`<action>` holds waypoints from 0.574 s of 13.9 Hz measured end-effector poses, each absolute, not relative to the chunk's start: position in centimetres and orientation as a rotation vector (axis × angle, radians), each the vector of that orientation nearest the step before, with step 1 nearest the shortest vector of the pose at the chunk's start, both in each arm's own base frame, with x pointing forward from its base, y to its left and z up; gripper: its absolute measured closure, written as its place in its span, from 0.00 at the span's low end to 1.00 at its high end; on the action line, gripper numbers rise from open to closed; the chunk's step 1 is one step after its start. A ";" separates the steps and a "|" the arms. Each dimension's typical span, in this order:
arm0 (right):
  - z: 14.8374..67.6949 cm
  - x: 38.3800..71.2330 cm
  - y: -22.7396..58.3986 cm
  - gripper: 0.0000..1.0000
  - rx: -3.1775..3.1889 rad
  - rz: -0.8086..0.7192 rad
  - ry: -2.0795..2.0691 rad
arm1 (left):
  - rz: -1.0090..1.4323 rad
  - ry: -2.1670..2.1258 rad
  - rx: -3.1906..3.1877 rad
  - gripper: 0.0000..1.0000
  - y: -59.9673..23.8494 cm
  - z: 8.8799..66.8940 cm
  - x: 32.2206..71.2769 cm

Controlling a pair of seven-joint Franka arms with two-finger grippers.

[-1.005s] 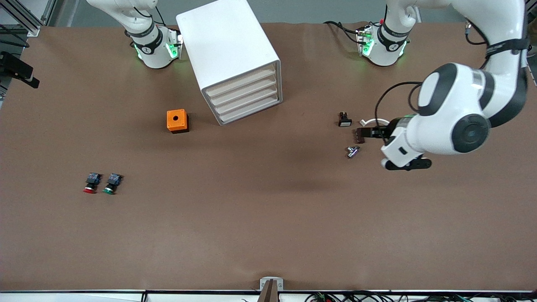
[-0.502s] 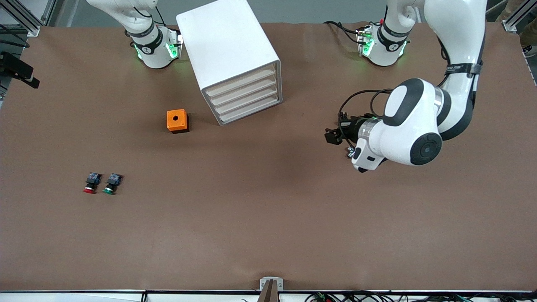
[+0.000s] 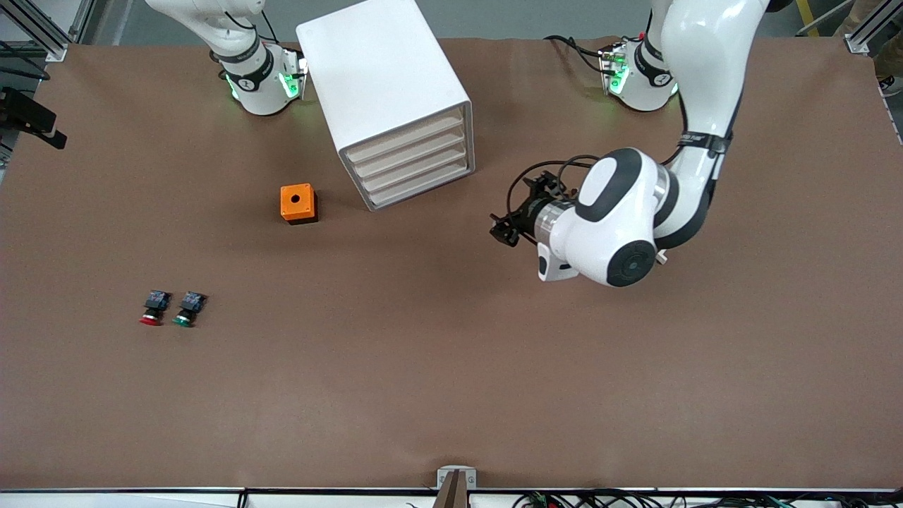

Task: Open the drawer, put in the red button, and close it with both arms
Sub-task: 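Reach the left gripper to the front of a cabinet drawer, then grasp the drawer front edge with the left gripper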

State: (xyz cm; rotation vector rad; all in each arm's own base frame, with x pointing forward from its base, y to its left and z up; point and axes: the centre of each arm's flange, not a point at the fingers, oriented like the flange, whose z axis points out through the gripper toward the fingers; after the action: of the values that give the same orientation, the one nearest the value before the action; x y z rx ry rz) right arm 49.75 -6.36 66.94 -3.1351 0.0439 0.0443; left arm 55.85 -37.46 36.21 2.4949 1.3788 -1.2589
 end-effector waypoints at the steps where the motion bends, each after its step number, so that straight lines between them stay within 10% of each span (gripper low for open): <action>1: 67.0 49.8 -6.3 0.00 -3.135 0.042 0.041 | -1.315 1.467 2.444 0.00 -38.4 35.5 55.6; 8: 67.0 49.8 -6.2 0.00 -3.136 0.041 0.039 | -1.612 1.929 2.167 0.00 -43.9 31.4 52.9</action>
State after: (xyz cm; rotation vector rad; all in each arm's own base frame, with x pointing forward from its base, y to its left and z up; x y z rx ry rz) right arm 49.79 -6.20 66.96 -3.1357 0.0391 0.0411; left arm 52.90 -43.89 31.40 2.1667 1.9291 -1.6118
